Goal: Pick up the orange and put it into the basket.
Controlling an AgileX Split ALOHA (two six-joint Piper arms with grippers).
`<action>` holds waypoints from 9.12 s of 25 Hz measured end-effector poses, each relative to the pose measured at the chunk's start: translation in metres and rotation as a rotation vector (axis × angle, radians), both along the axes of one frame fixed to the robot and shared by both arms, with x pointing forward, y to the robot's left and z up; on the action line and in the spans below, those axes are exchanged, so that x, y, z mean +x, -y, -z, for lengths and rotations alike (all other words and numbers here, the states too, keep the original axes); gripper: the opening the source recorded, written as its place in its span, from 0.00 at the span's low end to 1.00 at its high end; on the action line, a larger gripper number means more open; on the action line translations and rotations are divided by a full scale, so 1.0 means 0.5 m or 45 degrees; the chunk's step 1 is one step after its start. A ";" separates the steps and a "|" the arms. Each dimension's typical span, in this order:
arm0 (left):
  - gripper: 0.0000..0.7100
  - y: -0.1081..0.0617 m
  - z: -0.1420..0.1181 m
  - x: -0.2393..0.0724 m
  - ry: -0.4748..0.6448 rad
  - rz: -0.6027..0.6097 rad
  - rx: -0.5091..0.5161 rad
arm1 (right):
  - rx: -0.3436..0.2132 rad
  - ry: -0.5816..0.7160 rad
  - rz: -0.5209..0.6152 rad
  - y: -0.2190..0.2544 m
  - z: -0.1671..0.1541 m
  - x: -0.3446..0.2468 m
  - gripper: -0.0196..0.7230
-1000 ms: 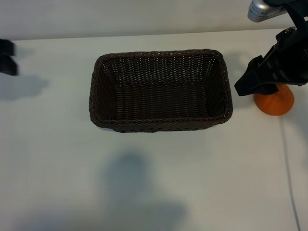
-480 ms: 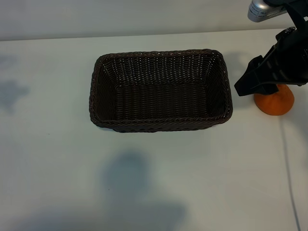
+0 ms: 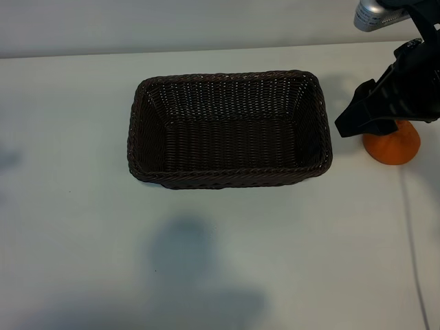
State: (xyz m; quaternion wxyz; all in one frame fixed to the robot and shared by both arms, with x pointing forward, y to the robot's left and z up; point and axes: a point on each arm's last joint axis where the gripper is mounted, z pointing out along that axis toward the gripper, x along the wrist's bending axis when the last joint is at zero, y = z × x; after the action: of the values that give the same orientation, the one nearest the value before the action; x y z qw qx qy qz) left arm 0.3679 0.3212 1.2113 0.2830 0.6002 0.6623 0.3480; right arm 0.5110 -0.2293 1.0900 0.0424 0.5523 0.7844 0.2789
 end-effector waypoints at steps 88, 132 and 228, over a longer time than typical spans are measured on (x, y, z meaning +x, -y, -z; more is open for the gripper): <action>0.72 0.052 0.322 -0.273 0.200 0.171 -0.103 | -0.189 0.181 0.341 0.043 0.011 0.051 0.83; 0.71 0.052 0.322 -0.273 0.200 0.171 -0.103 | -0.391 -0.149 0.618 0.105 0.328 0.201 0.65; 0.71 0.052 0.322 -0.273 0.200 0.172 -0.102 | -0.286 0.240 0.101 -0.134 0.076 0.221 0.92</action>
State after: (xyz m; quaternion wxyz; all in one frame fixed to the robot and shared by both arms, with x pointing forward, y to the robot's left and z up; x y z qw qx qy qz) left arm 0.2315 0.2949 1.0504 0.3805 0.6026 0.6095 0.3473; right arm 0.6215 -0.1621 1.0522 0.1884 0.5461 0.7808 0.2381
